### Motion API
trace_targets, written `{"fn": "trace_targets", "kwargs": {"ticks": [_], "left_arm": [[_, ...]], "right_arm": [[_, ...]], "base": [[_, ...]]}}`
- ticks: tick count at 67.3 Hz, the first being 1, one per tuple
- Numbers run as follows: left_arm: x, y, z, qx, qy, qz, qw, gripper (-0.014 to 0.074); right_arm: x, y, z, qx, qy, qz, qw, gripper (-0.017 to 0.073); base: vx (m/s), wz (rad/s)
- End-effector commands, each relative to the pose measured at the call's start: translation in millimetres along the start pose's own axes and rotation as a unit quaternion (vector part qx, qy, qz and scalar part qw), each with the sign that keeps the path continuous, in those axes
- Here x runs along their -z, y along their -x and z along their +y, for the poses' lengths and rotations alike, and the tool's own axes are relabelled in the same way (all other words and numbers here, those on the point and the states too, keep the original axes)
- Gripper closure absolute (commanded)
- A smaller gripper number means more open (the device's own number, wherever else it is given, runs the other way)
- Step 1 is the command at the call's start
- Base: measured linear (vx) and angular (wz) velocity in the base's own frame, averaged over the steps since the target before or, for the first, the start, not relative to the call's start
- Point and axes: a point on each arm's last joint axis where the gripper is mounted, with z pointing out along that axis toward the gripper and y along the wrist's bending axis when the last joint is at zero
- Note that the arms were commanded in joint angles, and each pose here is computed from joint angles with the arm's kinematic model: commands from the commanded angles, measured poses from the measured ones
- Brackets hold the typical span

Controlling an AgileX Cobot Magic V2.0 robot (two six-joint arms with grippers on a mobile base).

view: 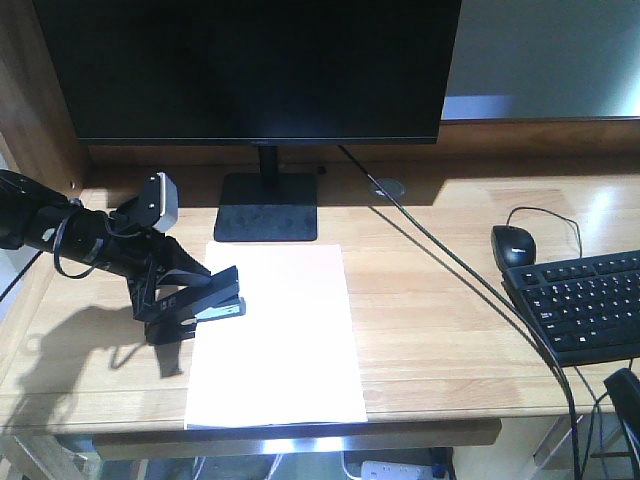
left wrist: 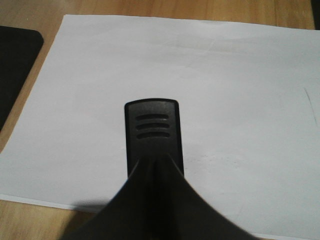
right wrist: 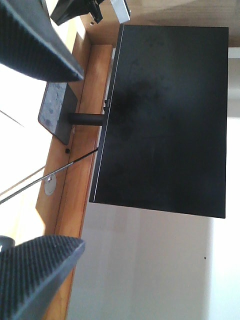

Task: Grab stapler and paper to desk for stapling

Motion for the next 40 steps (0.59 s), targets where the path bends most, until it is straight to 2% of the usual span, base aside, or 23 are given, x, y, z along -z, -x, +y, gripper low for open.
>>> {"fn": "trace_targets", "kwargs": {"ticks": [1, 23, 32, 40], "left_arm": [[12.0, 24.1, 3.0, -0.012, 0.023, -0.035, 0.999, 0.0601], [-11.9, 19.3, 0.2, -0.005, 0.009, -0.021, 1.0, 0.0601], [-21.5, 17.0, 0.4, 0.013, 0.015, -0.006, 1.0, 0.0601], [-27.7, 13.6, -1.3, 0.014, 0.009, 0.011, 1.0, 0.0601]], "right_arm": [[-0.4, 10.9, 1.6, 0.003, 0.012, -0.019, 1.0, -0.0024], [-0.4, 10.9, 1.6, 0.004, 0.012, -0.019, 1.0, -0.0024], [-0.4, 10.9, 1.6, 0.004, 0.012, -0.019, 1.0, -0.0024], [-0.4, 10.9, 1.6, 0.004, 0.012, -0.019, 1.0, -0.0024]], "base": [[0.0, 0.0], [0.0, 0.0], [0.0, 0.0], [0.0, 0.0]]}}
